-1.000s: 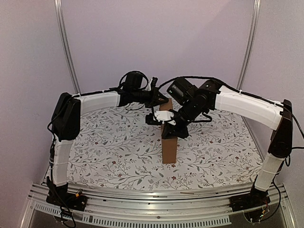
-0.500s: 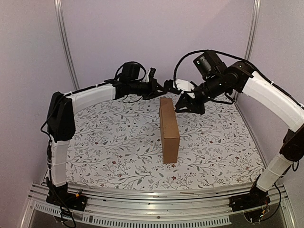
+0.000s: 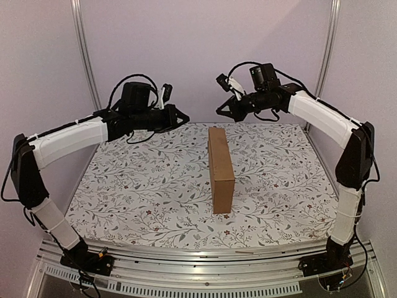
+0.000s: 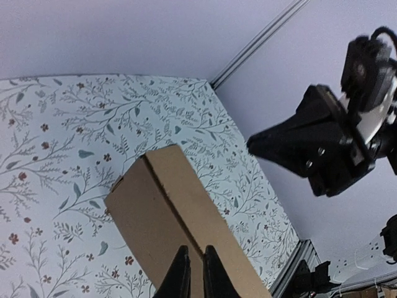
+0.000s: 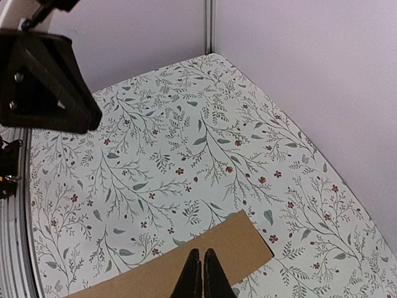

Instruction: Fold the paper box

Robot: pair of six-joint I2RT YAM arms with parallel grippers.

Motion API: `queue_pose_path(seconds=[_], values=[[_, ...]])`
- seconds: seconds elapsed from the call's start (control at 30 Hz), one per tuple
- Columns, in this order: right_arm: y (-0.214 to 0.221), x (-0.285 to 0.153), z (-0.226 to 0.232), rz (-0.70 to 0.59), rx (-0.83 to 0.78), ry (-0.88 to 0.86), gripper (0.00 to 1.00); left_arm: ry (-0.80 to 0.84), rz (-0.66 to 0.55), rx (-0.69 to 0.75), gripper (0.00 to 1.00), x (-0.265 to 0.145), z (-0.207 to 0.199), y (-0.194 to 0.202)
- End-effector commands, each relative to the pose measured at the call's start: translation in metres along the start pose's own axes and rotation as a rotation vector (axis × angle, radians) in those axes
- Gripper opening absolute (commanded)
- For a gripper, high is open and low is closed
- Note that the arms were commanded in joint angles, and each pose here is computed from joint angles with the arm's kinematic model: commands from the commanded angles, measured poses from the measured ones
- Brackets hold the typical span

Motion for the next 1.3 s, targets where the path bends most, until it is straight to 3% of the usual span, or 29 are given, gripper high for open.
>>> queue_pose_path(seconds=[0.0,0.13,0.3,0.47,0.6,0.7,0.87,0.97,1.27], values=[[-0.033,0.03,-0.026,-0.118,0.243,-0.165,0.0,-0.098,0.147,-0.013,0.09,-0.007,0.014,0.06],[-0.028,0.064,-0.057,-0.099,0.385,-0.213,0.0,-0.121,0.17,-0.023,0.09,-0.022,0.011,0.074],[0.044,0.115,-0.076,0.076,0.527,-0.257,0.0,-0.138,0.182,-0.013,0.08,-0.033,0.007,0.074],[0.084,0.122,-0.088,0.177,0.506,-0.163,0.0,-0.145,0.189,-0.007,0.08,-0.036,0.006,0.073],[0.071,0.105,-0.092,0.144,0.474,-0.142,0.0,-0.154,0.197,-0.01,0.08,-0.035,0.009,0.077],[0.038,0.081,-0.082,0.066,0.422,-0.145,0.0,-0.158,0.205,-0.016,0.08,-0.034,0.01,0.082],[-0.014,0.044,-0.054,-0.065,0.367,-0.249,0.0,-0.151,0.207,-0.022,0.08,-0.037,0.006,0.087],[-0.024,0.038,-0.043,-0.08,0.391,-0.299,0.0,-0.153,0.21,-0.023,0.08,-0.039,0.004,0.09],[0.04,0.09,-0.047,0.094,0.473,-0.29,0.0,-0.156,0.215,-0.019,0.07,-0.042,0.0,0.09]])
Point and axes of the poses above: each gripper's point midway between its finger pads, its own x axis out along the fingers, its own z axis along the line the jaws close on, y = z × x, the point moved 4 cm from there along -x, back along the fingers, and after that the axes turned 15 degrees about x, right-handed, at the moved point
